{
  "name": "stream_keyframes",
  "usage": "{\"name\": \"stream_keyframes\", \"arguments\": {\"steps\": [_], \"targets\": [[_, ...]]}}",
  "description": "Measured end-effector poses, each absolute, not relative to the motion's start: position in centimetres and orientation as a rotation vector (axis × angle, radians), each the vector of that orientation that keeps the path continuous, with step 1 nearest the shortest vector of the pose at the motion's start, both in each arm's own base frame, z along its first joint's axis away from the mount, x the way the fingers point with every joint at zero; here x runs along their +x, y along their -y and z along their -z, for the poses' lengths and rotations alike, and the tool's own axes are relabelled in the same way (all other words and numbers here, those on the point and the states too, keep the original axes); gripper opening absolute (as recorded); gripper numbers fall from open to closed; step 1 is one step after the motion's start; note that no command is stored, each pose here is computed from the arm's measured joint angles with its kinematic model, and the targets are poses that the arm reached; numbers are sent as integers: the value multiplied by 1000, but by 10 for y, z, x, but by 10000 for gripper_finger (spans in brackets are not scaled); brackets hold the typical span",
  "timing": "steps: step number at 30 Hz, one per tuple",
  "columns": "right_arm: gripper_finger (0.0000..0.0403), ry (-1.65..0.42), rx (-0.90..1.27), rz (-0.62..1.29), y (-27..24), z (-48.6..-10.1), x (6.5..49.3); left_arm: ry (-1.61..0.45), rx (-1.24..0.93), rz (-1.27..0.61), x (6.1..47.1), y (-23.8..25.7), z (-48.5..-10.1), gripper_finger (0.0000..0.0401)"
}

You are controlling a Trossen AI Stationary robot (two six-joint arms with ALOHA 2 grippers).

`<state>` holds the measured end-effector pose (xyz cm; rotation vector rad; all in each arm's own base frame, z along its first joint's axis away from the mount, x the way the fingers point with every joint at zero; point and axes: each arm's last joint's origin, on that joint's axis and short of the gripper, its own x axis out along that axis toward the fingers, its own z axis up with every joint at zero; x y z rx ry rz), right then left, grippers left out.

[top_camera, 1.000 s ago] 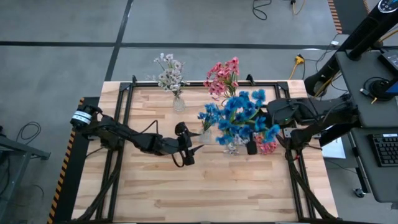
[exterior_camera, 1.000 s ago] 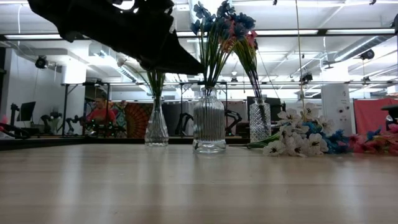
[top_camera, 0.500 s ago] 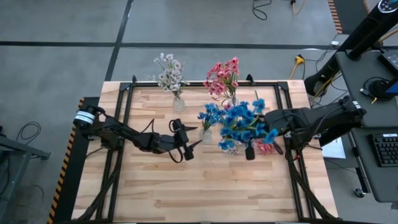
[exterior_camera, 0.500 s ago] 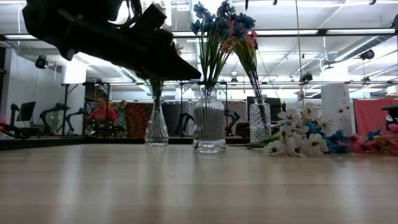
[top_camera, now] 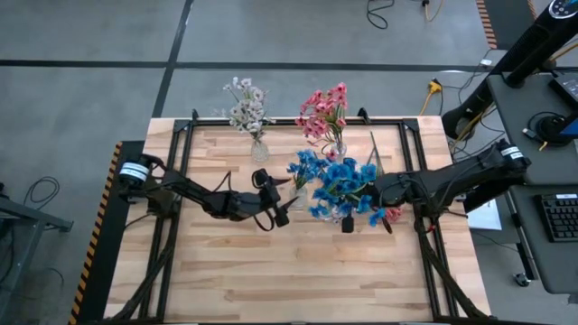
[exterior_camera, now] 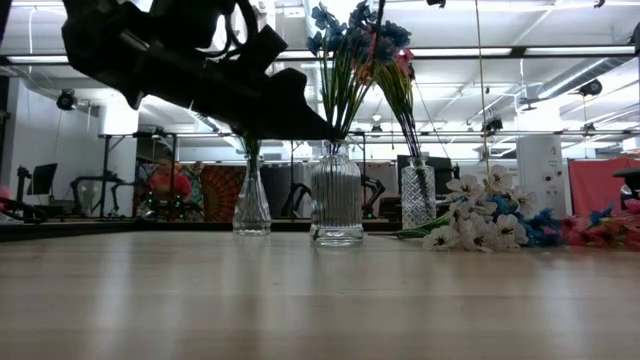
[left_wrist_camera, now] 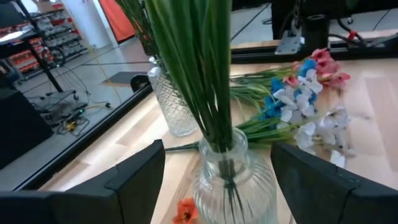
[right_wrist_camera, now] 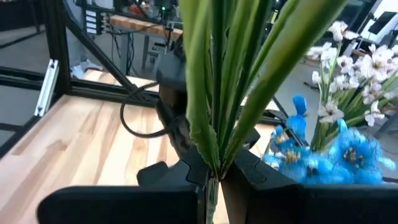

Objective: Sort flowers into vase by color
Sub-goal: Put the left blue flowers into the middle transparent vase

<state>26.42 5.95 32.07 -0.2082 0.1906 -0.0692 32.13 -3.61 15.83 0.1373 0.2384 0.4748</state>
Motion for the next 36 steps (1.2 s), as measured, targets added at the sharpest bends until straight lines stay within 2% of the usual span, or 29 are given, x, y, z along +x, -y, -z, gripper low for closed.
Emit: {"name": "stream_keyframes", "arguments": {"steps": [6, 10, 18, 36], "targets": [[18, -200, -214, 69, -60, -316, 265, -231, 109, -476, 322, 33, -157, 275], [18, -202, -214, 69, -60, -314, 265, -241, 99, -410, 324, 35, -151, 275], [18, -145, -199, 73, -59, -301, 264, -234, 96, -443, 327, 34, -142, 275], [18, -142, -199, 74, -59, -300, 264, -269, 44, -461, 317, 33, -130, 275]]}}
